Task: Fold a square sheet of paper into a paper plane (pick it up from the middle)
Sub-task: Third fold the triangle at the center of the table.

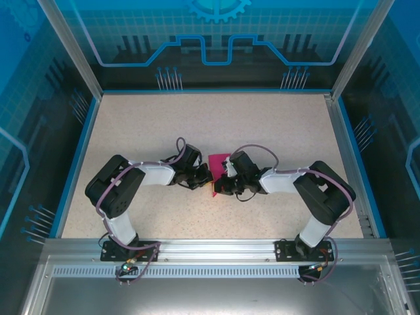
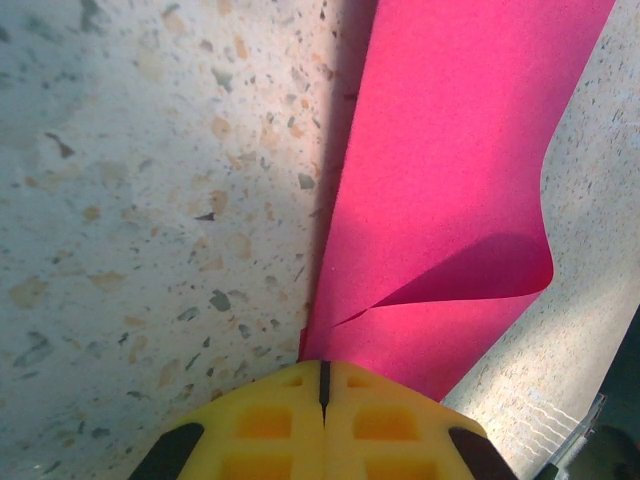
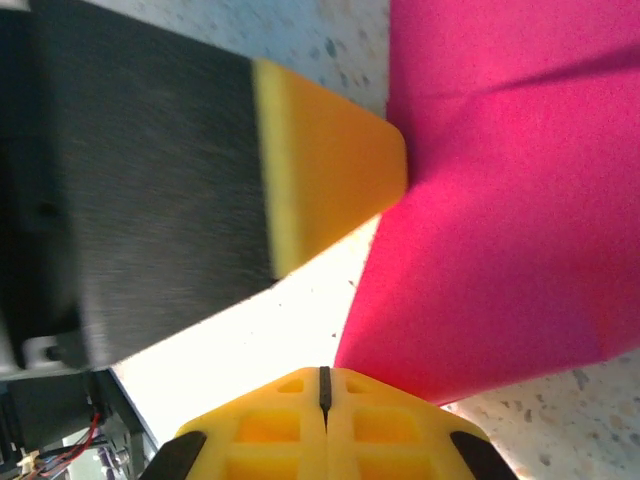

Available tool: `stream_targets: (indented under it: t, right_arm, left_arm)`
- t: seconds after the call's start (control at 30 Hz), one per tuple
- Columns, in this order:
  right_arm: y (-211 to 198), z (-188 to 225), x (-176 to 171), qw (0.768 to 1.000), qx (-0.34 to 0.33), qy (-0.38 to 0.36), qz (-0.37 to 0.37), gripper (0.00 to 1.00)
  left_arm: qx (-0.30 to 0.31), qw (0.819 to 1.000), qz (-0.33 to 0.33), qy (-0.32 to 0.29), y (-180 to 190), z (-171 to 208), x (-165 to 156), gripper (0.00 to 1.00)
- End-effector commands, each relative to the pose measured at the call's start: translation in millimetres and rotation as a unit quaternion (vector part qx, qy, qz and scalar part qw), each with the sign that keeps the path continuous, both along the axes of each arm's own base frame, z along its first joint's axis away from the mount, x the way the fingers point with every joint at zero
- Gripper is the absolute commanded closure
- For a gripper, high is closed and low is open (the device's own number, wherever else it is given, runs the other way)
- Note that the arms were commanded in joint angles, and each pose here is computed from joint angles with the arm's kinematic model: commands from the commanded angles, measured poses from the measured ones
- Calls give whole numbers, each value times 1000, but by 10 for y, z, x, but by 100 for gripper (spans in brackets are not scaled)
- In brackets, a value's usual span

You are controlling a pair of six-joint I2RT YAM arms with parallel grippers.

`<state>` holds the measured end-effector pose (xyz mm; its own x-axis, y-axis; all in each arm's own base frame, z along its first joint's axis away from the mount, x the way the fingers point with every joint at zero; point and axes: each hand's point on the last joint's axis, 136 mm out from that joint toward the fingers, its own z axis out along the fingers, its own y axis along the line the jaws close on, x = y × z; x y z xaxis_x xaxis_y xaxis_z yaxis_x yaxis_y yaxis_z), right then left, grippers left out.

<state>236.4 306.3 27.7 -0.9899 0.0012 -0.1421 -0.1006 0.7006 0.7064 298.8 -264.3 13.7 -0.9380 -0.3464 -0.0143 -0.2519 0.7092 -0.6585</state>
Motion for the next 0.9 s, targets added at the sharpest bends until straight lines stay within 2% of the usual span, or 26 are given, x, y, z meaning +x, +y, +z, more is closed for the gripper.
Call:
stream_targets:
  t: [0.0, 0.6, 0.87]
  right_arm:
    - [105, -10, -67, 1000, 13, 7, 15, 100]
    - [-34, -293, -196, 998, -36, 37, 23, 100]
    - [64, -51, -202, 999, -25, -6, 43, 100]
  left_arm:
    - [54, 998, 6, 45, 224, -263, -195, 100]
    - [54, 998, 7, 45, 216, -258, -191, 100]
    - [56, 997, 6, 45, 220, -260, -193, 100]
